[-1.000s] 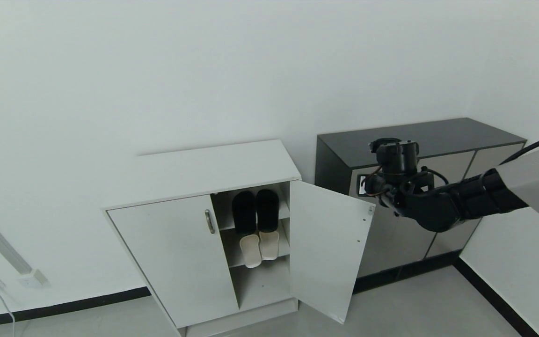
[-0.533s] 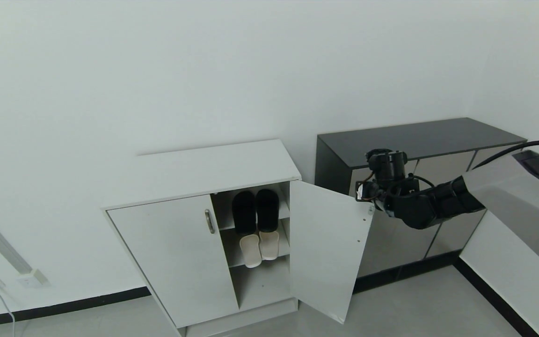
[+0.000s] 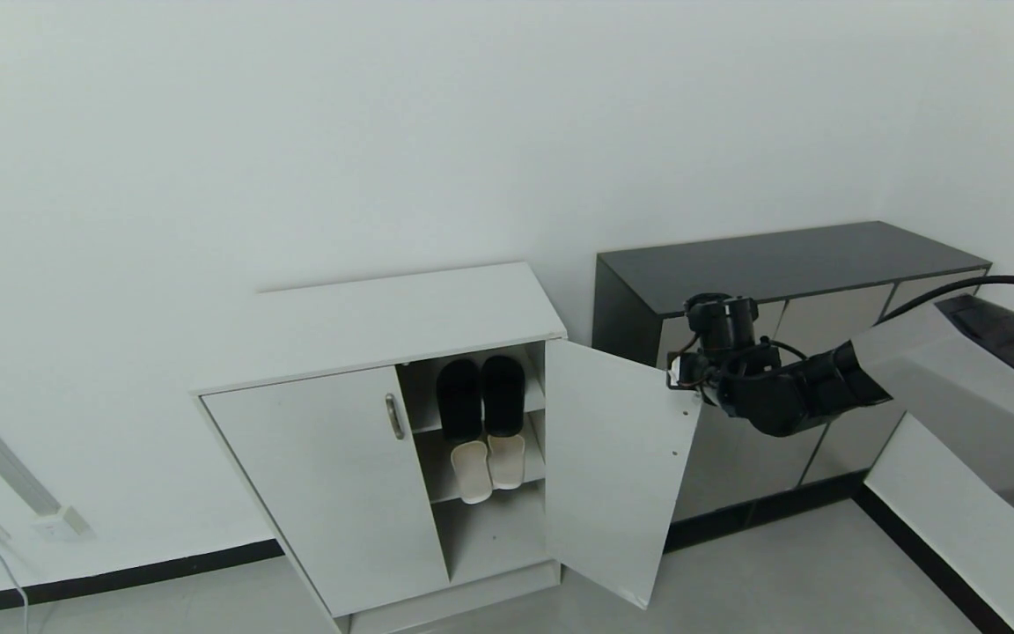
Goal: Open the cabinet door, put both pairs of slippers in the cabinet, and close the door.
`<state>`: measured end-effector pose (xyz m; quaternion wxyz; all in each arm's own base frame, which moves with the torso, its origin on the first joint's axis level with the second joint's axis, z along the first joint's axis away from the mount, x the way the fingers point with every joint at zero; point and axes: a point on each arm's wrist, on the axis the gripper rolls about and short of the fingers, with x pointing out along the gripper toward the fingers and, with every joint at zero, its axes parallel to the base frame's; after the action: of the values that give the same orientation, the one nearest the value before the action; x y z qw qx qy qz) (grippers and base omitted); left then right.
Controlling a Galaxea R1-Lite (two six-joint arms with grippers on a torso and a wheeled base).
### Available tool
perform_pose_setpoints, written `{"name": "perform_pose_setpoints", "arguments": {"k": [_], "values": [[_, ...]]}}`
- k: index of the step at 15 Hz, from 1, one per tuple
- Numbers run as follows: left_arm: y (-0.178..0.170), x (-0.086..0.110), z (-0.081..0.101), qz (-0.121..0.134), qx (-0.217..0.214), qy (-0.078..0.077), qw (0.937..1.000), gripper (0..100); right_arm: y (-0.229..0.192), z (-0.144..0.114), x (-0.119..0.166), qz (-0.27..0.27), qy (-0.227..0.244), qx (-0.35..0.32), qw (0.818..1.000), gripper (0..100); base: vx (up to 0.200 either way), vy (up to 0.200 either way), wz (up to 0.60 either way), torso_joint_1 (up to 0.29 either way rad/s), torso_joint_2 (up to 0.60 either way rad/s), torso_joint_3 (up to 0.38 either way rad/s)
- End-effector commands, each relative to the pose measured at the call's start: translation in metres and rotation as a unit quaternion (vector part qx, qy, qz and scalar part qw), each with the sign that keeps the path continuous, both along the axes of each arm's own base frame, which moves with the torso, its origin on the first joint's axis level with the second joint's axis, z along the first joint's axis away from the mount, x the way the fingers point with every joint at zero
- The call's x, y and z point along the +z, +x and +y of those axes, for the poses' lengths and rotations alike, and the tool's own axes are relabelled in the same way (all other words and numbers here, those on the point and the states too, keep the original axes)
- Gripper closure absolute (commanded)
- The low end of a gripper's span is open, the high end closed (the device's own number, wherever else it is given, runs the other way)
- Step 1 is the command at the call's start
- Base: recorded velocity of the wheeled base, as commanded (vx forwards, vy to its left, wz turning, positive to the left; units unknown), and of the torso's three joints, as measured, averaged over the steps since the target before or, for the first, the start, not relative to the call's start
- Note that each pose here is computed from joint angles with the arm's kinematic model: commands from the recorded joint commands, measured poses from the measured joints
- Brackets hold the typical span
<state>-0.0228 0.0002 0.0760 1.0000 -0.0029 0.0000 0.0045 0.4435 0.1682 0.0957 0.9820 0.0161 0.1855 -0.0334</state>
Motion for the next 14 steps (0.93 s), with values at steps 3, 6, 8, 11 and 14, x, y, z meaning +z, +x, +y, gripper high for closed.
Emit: {"name": "perform_pose_setpoints", "arguments": {"k": [3,6,8,11,14], "values": [[0.0,0.0,0.0,0.0,0.0,0.0,1.0,100,0.002,0.0,-0.009,0.008,-0.003,0.0,1.0,100,0.0,0.0,0.0,0.0,0.0,0.0],[0.0,0.0,0.0,0.0,0.0,0.0,1.0,100,0.004,0.001,-0.014,0.01,-0.005,-0.002,1.0,100,0.0,0.0,0.0,0.0,0.0,0.0],[0.0,0.0,0.0,0.0,0.0,0.0,1.0,100,0.006,0.002,-0.015,0.012,-0.005,-0.002,1.0,100,0.0,0.0,0.0,0.0,0.0,0.0],[0.0,0.0,0.0,0.0,0.0,0.0,1.0,100,0.007,0.001,-0.021,0.016,-0.007,-0.003,1.0,100,0.0,0.0,0.0,0.0,0.0,0.0],[0.0,0.0,0.0,0.0,0.0,0.0,1.0,100,0.004,0.002,-0.023,0.022,-0.01,0.0,1.0,100,0.0,0.0,0.0,0.0,0.0,0.0]]}}
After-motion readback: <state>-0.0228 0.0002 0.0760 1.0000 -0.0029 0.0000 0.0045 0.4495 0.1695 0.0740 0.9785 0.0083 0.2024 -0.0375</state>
